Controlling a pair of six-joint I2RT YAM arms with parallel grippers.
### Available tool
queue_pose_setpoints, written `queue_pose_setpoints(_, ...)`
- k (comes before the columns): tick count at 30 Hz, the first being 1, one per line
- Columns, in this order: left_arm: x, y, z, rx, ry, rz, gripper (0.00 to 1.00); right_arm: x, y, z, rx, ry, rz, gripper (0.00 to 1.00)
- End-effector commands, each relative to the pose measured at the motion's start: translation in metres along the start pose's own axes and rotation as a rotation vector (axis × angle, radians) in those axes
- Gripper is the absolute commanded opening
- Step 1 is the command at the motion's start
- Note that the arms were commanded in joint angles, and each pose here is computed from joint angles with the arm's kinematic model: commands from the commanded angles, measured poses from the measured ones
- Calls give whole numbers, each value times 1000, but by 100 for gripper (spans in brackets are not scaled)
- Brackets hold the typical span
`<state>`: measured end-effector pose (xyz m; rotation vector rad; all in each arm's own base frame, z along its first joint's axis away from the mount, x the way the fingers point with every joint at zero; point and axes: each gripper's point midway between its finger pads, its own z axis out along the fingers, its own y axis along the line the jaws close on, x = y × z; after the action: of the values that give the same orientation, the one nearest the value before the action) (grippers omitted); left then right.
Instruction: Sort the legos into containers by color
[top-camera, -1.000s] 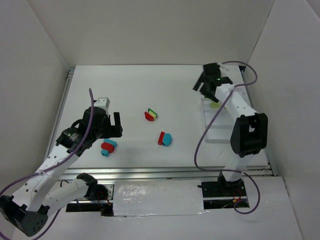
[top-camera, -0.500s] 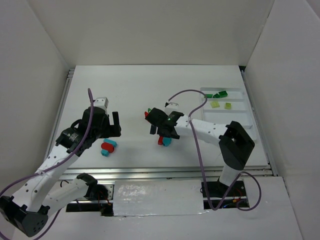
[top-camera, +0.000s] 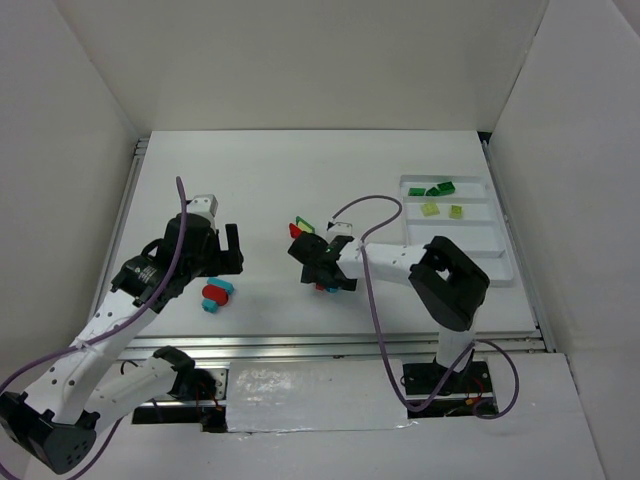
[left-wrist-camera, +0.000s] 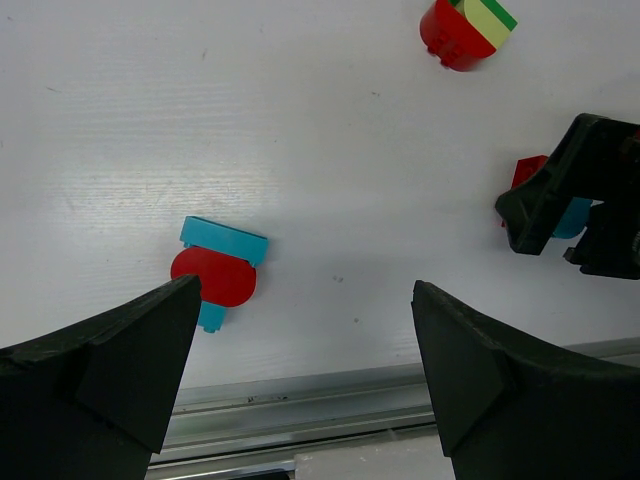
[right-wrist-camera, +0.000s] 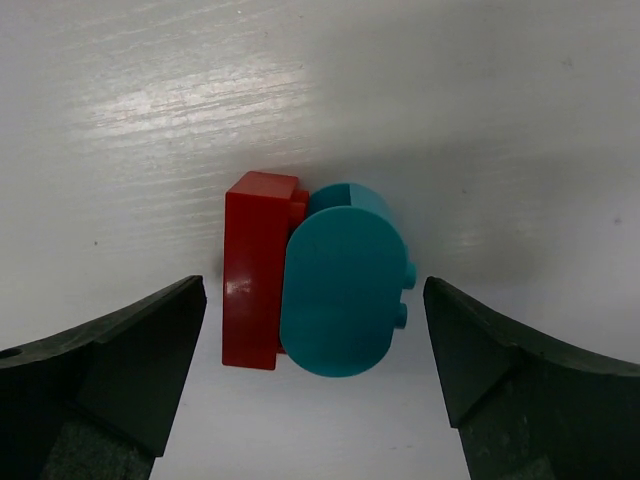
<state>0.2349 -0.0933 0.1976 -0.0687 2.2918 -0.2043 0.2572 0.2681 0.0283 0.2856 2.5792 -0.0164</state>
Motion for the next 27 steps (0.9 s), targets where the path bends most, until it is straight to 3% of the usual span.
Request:
queue_pose_setpoints(1,-8,-5,0,23,-30,-3,99,0,6,17,-23,-6,4,94)
queue_pose_setpoints(2,-8,-4,0,23,-29,-3,99,1,5,19,-20,-3,-6,89)
queue_pose_setpoints(3,-7,-5,1,22,-24,-1,99,0,5,20,-22,-9,-7,75)
queue_pose_setpoints(7,-7,-5,2,21,-21,-1,99,2,5,17,-69,-20,-32,51)
queue_pose_setpoints(9,-7,-4,3,16,-17,-1,99,-4,15,10,-136,-39,-92,32)
queue_pose_setpoints(10,-7,-3,2,10,-18,-6,100,-1,19,7,-176,-52,-160,0)
queue_pose_setpoints(13,-13,-6,-3,10,-21,-56,100,-2,23,-15,-270,-121,-253,0)
queue_pose_setpoints(18,-12,-73,-12,330,85,-196,100,2,60,-106,-684,-256,-449,0)
queue_pose_setpoints(21,-18,-109,-26,527,111,-258,100,3,66,-151,-831,-300,-491,0)
queue_pose_setpoints(27,-3,-148,-34,757,235,-334,98,-5,74,-210,-969,-386,-517,0)
